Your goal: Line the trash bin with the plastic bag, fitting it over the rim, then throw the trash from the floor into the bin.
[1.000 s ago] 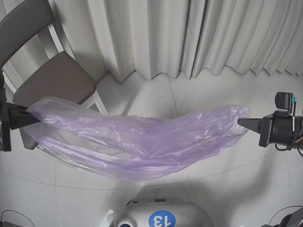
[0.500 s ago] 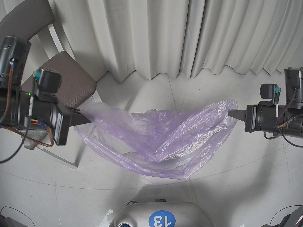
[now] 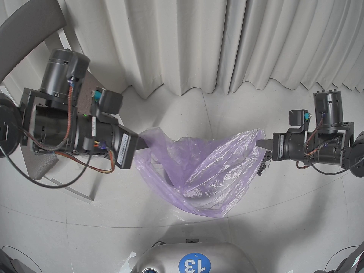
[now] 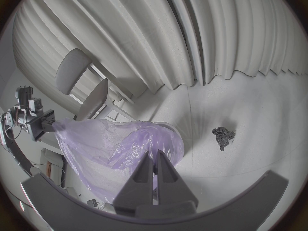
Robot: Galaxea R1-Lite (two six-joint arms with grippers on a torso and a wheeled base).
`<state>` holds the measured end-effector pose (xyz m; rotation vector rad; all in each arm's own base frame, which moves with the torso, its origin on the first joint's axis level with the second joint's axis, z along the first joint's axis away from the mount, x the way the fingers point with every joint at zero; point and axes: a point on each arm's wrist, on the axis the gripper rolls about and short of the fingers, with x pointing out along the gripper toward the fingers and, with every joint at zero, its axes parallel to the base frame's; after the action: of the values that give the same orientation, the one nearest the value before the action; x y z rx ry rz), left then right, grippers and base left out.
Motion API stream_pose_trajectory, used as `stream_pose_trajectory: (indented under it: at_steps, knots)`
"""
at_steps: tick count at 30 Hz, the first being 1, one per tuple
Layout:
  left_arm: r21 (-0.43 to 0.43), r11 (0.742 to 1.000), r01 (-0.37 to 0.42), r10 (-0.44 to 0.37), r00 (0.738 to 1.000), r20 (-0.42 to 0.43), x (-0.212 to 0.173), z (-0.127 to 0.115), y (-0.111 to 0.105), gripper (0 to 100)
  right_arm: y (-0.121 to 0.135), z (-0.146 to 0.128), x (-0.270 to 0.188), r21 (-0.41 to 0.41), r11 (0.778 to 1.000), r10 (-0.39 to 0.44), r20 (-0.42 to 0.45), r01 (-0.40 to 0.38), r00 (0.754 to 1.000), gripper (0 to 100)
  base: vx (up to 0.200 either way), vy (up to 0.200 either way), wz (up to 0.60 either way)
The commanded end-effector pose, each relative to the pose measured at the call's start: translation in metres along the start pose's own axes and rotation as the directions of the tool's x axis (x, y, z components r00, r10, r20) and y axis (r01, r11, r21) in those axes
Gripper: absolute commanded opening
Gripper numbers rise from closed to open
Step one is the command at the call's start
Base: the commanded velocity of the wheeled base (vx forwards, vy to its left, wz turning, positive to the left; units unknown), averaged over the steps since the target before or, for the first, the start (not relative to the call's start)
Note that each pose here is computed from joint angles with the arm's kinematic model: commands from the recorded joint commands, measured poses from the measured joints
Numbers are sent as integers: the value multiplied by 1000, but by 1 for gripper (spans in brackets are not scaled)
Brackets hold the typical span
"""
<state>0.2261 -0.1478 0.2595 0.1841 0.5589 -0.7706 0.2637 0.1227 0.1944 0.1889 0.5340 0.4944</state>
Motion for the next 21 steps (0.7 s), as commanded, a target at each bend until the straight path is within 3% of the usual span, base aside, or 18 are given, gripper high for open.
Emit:
stream_pose_trajectory:
  at_steps: [1,8,14,18,21]
  knots:
    - [-19,999,38,-38,999,-36,37,-3,-6,0,-8,-12,33,10,1000,-4,-45,4,999,0,0,0,0]
    - [-27,999,45,-46,997,-55,60,-6,-2,0,-18,-15,58,54,996,69,-74,-65,995,0,0,0,0]
    - [-25,998,49,-50,998,-42,84,-5,2,0,-30,-18,71,79,996,42,-93,-34,995,0,0,0,0]
    - [-33,998,47,-47,999,3,100,0,5,0,-67,-20,78,128,991,-32,-97,44,995,0,0,0,0]
    - [-54,997,52,-51,999,13,103,3,6,0,-79,-21,78,149,988,-32,-105,48,994,0,0,0,0]
